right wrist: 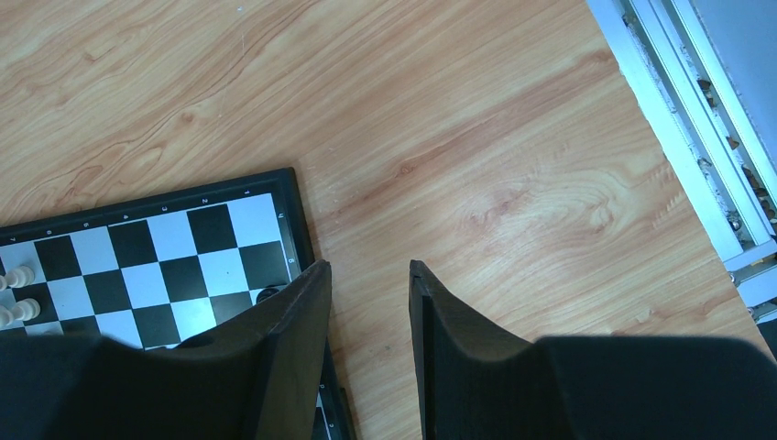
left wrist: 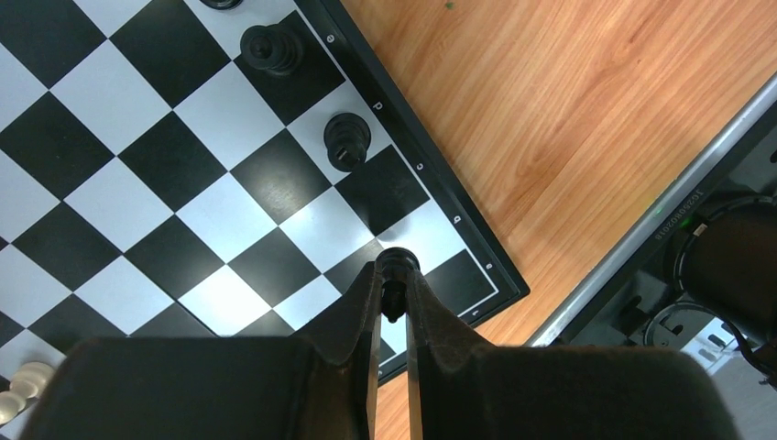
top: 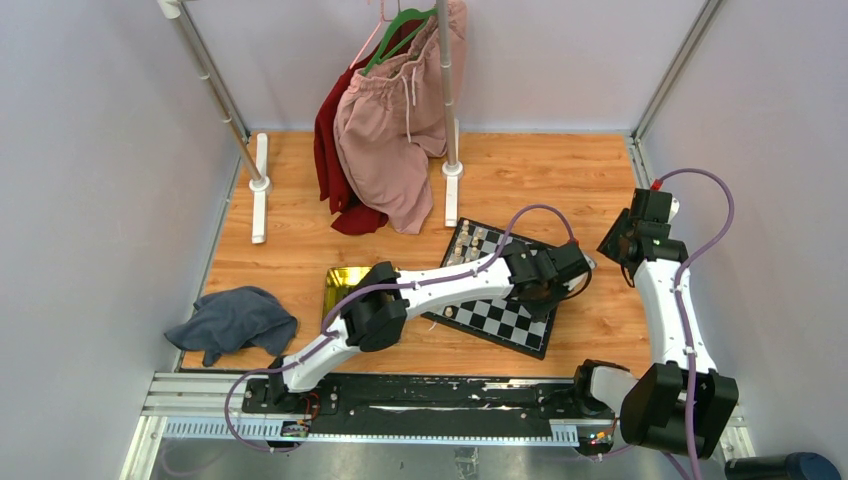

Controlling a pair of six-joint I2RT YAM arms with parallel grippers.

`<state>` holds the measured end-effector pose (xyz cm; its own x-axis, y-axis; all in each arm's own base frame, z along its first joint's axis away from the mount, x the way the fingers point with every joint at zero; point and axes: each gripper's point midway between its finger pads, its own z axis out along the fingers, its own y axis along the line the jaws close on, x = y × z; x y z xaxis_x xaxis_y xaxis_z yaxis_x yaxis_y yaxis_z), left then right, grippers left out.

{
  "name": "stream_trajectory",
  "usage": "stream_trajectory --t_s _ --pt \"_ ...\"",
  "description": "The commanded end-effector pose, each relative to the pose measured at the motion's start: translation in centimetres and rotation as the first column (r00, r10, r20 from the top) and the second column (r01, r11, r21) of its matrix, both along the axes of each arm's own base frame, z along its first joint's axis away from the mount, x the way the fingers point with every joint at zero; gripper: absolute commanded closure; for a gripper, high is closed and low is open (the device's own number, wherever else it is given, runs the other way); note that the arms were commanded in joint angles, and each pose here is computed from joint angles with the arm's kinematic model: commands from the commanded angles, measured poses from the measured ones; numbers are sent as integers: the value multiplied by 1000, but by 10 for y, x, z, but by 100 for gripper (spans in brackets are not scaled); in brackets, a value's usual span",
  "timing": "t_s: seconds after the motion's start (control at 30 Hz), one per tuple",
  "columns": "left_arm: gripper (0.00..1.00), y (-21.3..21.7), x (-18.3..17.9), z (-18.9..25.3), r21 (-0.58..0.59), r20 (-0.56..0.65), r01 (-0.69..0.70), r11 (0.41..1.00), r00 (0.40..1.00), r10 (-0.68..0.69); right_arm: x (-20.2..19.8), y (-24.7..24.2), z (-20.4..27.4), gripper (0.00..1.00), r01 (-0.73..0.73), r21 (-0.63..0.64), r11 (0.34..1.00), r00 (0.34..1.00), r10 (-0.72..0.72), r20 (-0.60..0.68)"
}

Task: Set up the chess pieces on the board
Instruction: Place the chess piece on the chessboard.

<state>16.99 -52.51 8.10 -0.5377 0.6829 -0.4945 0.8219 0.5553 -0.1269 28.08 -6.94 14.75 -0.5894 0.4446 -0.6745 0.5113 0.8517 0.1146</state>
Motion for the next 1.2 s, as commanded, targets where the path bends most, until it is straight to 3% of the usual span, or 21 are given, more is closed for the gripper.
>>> stream_trajectory --t_s 0.0,0.77,1.07,1.17 --pt "100 -16 2 4 -52 4 -11 999 1000 11 -5 -2 -2 59 17 7 1000 1000 -17 0" --pt "96 -25 17 -21 -43 56 -37 998 998 39 -4 -1 -7 59 6 11 1000 1000 -6 -3" --pt "92 -23 21 -26 -32 76 -52 998 996 54 -4 -1 -8 59 2 13 1000 1000 -2 -2" --pt "85 -23 20 -28 -29 72 -47 998 996 49 -4 0 -8 59 0 14 1000 1000 0 -2"
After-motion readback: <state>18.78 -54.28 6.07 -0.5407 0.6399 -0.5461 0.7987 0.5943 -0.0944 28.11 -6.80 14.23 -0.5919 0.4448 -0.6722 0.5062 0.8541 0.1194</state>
